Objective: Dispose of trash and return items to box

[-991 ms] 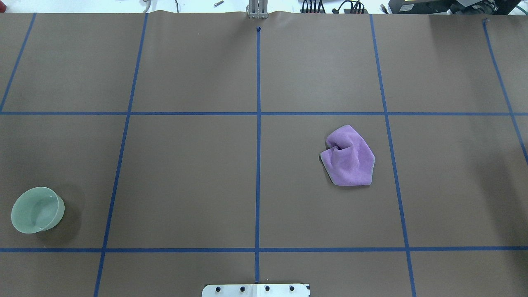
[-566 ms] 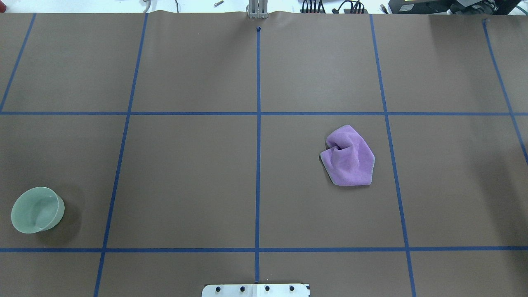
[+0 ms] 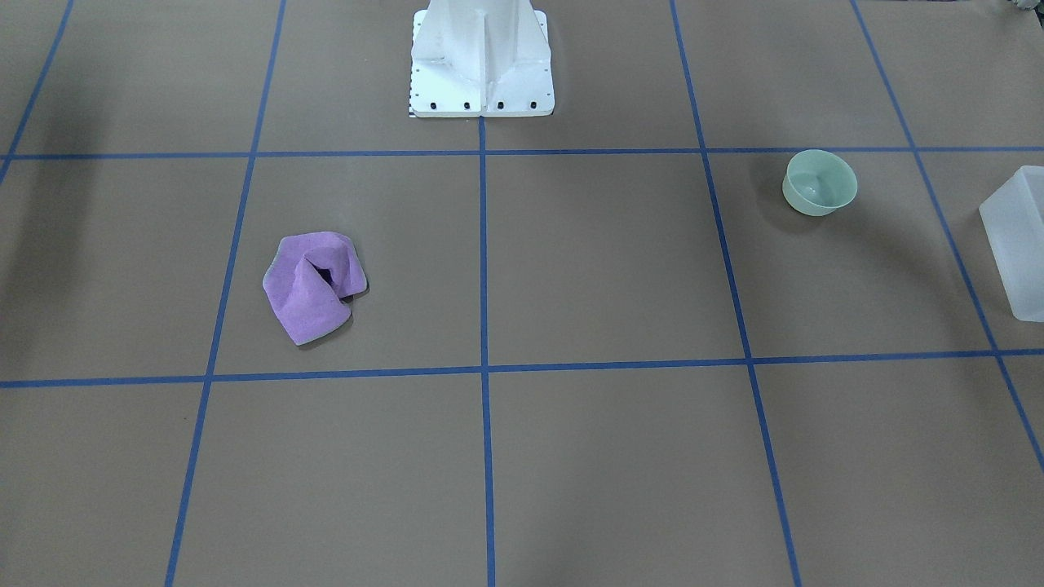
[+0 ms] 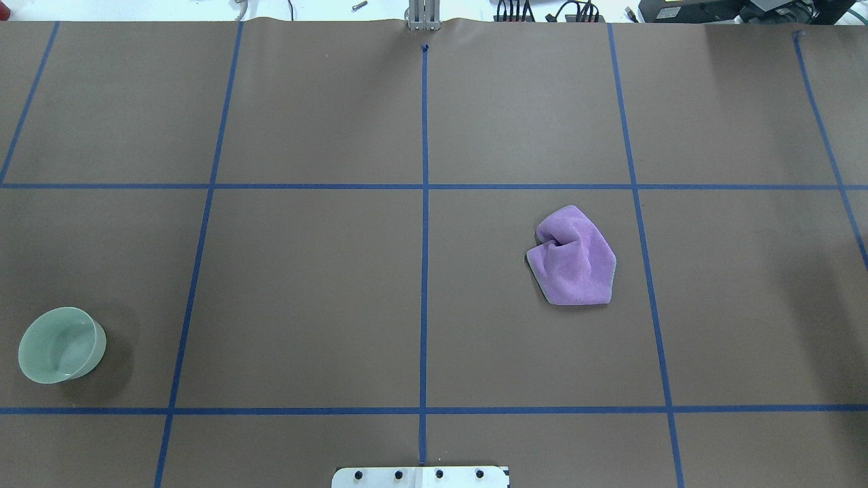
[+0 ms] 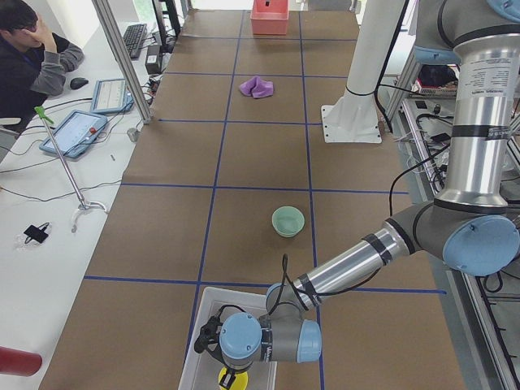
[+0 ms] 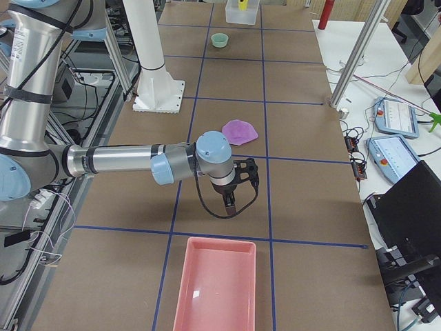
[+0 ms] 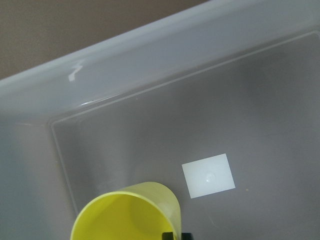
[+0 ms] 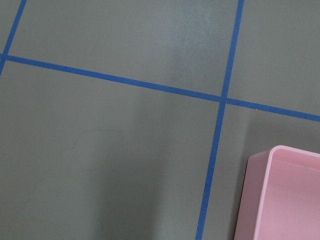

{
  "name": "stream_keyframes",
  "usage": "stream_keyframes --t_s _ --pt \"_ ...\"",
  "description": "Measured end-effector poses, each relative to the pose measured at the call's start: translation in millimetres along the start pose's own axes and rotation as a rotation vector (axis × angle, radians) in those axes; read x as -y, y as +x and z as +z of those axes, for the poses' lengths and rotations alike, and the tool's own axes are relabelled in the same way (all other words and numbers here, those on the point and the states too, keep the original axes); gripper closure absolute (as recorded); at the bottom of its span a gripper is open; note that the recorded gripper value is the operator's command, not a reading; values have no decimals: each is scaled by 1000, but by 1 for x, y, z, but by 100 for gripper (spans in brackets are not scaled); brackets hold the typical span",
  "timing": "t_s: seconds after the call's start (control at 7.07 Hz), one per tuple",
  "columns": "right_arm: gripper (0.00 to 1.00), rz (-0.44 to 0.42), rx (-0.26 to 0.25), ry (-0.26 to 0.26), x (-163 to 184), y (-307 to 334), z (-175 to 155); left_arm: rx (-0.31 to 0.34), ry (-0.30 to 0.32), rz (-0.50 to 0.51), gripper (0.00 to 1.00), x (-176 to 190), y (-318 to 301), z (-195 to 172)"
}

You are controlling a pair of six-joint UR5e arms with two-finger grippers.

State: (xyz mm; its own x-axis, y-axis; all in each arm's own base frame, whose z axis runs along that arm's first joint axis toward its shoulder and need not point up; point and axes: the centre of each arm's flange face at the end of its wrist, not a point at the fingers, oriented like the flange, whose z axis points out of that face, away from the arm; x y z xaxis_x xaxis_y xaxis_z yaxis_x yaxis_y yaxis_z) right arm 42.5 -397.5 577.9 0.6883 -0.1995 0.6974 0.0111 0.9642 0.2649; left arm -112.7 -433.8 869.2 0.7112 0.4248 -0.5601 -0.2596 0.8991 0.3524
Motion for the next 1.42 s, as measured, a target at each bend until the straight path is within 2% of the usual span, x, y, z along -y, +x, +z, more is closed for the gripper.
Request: stream_keyframes --t_s 0.28,0.57,0.85,0.99,1.13,1.42 --pt "0 1 0 -1 0 1 1 -2 34 28 2 22 8 -16" --pt "0 6 0 -5 -1 3 3 -57 71 3 2 69 39 -67" --pt "0 9 1 -7 -2 4 3 -69 98 -126 2 89 113 -137" --pt "0 11 1 -9 -2 4 4 -81 104 -184 2 95 162 -156" --pt "0 12 0 -11 -2 5 5 -101 96 -228 2 108 209 -165" --pt "0 14 -1 -12 -2 6 6 -134 49 -257 2 139 294 -156"
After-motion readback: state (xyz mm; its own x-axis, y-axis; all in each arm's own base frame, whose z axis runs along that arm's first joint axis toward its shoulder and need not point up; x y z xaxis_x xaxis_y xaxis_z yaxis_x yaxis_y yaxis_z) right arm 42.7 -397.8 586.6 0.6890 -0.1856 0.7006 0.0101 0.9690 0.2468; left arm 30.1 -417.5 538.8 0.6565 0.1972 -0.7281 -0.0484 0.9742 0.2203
